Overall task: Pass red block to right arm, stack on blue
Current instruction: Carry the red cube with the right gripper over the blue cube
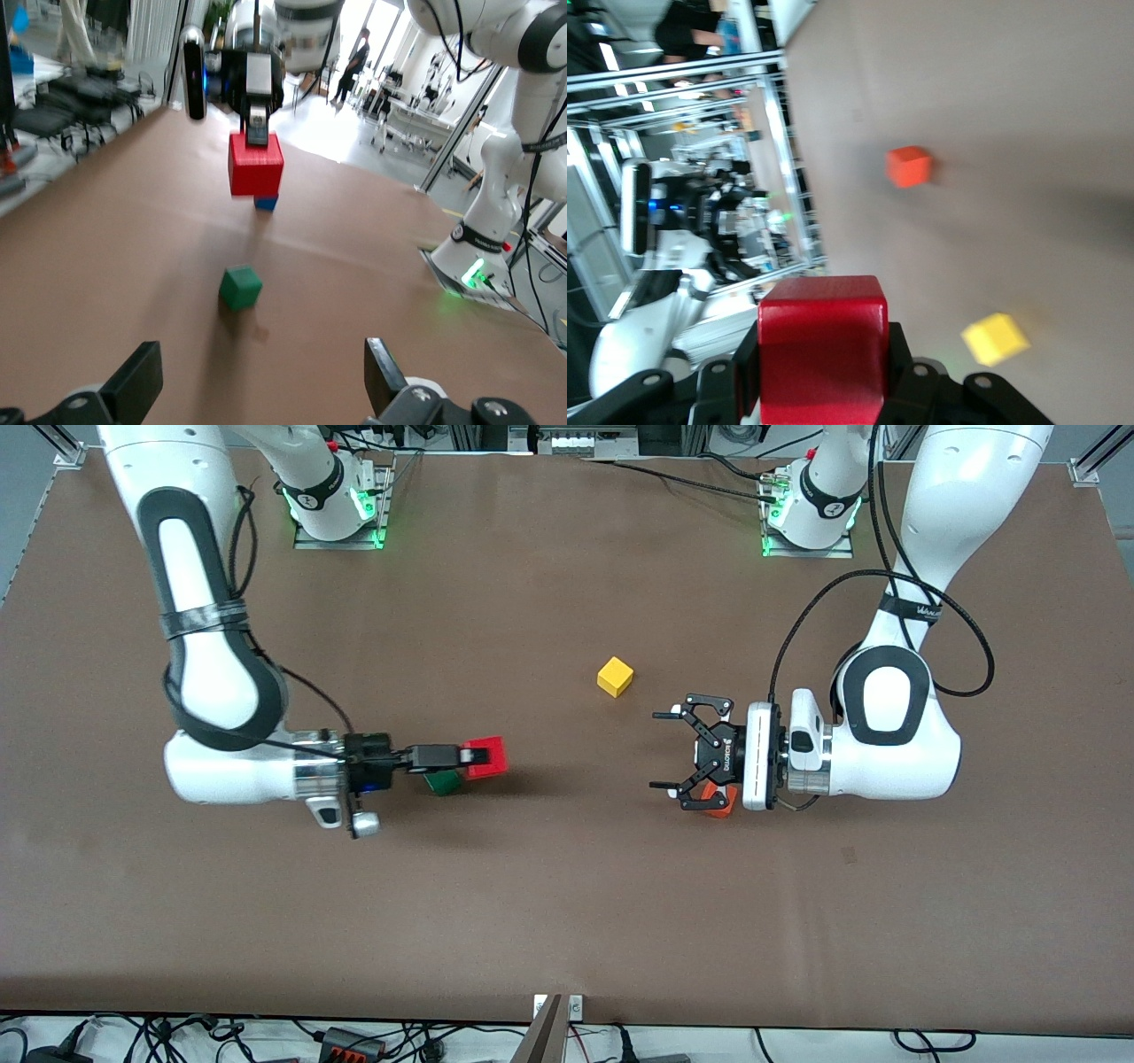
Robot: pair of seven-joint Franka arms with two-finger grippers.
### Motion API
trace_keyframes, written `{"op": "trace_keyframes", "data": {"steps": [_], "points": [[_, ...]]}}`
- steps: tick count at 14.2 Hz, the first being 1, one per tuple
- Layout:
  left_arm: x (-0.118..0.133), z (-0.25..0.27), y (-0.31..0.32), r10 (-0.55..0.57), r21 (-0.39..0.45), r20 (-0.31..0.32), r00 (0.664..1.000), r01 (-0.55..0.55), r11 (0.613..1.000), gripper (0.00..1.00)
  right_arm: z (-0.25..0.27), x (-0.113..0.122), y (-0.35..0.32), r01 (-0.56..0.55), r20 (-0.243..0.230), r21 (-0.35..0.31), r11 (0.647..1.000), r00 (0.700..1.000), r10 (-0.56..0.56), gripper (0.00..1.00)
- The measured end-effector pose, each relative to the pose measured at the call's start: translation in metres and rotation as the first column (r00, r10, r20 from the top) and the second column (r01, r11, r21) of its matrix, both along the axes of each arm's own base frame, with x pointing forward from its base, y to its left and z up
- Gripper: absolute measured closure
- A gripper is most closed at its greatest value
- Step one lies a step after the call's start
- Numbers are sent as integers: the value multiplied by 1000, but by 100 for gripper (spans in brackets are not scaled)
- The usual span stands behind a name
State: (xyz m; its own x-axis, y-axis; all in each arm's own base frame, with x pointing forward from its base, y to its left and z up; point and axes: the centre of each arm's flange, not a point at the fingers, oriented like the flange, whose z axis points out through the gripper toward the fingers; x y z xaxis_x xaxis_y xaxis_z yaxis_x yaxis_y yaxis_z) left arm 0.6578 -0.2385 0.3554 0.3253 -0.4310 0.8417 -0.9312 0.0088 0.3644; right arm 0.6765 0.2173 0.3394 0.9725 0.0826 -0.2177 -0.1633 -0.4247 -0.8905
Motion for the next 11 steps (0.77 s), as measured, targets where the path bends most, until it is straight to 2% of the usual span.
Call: {"op": "trace_keyframes", "data": {"steps": [2,4,6,8,11], "points": [[-4,-8,1,-10,122,-72,997,19,992,0,-12,5,-54,-34,17,-147,989,999,37,44],[-8,-23,7,-31,292,-114,993,63,954,0,-22,6,-101,-84,26,-323,943,995,98,44],[-6,-39,18,-51,443,-124,991,101,891,0,-32,3,-145,-147,18,-494,857,984,179,44],[1,-46,28,-37,578,-138,990,110,808,0,-37,1,-184,-192,-17,-632,751,972,234,44],[9,-41,47,23,700,-149,989,89,709,0,-36,-10,-233,-225,-76,-751,621,963,258,44]]}}
